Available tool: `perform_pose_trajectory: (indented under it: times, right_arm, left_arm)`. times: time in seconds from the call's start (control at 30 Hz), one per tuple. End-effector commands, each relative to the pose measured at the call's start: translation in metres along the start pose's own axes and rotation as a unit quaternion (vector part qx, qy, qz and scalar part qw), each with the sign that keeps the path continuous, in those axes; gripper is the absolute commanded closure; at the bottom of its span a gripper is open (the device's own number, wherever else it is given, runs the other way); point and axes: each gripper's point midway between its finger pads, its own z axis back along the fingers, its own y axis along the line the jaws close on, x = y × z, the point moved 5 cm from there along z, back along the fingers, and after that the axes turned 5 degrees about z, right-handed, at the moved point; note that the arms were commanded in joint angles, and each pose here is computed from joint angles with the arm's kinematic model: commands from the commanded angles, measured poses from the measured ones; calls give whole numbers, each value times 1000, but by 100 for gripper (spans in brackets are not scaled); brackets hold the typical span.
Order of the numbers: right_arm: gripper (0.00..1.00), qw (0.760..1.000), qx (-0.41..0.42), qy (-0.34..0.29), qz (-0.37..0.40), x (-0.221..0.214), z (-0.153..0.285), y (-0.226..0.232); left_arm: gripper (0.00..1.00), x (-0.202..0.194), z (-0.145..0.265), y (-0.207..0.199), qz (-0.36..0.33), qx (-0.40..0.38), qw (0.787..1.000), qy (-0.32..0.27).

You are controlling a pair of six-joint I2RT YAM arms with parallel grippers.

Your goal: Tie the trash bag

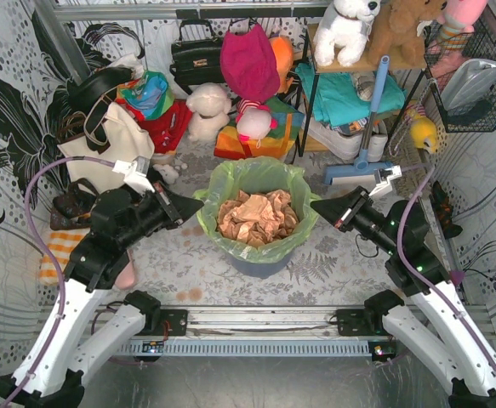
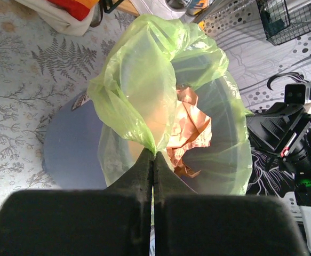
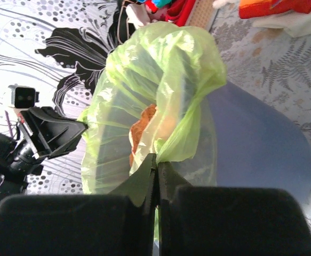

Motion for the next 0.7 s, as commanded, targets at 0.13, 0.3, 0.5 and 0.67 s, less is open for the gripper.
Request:
perform_pose_trajectory:
  times: [0.13,0.3,0.5,0.67]
  right_arm:
    - [100,1000,0,8,9,5,0,8]
    - [100,997,-78,23,7,-7,10,-18]
    - [100,994,-105,43,-5,-22,20,-32]
    - [100,993,-105,51,-7,-24,27,-30]
  left_arm:
    - [100,-8,-12,9,1,4,1000,28]
    - [100,-19,-8,33,0,67,997,45]
    - [100,-36,-3,47,1,84,993,79]
    - [100,-43,4,44,3,68,993,97]
